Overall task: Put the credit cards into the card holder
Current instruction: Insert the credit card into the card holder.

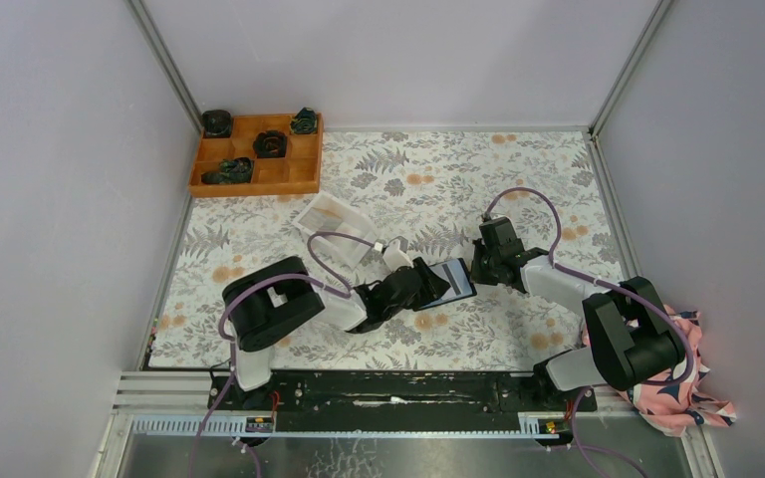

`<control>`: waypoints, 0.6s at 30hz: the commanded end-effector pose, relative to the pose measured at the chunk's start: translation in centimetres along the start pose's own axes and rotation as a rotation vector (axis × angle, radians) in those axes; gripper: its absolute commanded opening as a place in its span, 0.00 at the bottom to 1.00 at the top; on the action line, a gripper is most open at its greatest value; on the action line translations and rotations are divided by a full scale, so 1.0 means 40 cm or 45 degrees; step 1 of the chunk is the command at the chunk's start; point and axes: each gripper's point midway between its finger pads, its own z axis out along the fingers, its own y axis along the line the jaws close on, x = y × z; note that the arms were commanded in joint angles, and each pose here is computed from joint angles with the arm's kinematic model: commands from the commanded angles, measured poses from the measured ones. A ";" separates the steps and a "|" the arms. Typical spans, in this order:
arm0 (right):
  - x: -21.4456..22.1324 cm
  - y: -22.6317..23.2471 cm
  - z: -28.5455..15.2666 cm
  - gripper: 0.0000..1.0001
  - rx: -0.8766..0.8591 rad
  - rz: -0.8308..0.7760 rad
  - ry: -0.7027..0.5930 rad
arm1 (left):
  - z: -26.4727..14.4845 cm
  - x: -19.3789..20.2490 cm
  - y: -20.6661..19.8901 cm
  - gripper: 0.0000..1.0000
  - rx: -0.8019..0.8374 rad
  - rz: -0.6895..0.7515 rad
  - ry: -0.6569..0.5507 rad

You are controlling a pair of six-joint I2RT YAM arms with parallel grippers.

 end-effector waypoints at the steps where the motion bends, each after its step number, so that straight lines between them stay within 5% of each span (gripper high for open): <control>1: 0.001 0.014 -0.009 0.00 -0.035 0.004 0.009 | -0.028 0.022 0.153 0.51 -0.258 0.168 0.041; 14: 0.001 0.014 -0.009 0.00 -0.038 0.002 0.008 | -0.056 -0.017 0.139 0.51 -0.258 0.256 -0.013; 18: -0.001 0.015 -0.010 0.00 -0.038 0.003 0.005 | -0.059 -0.028 0.139 0.44 -0.265 0.305 -0.030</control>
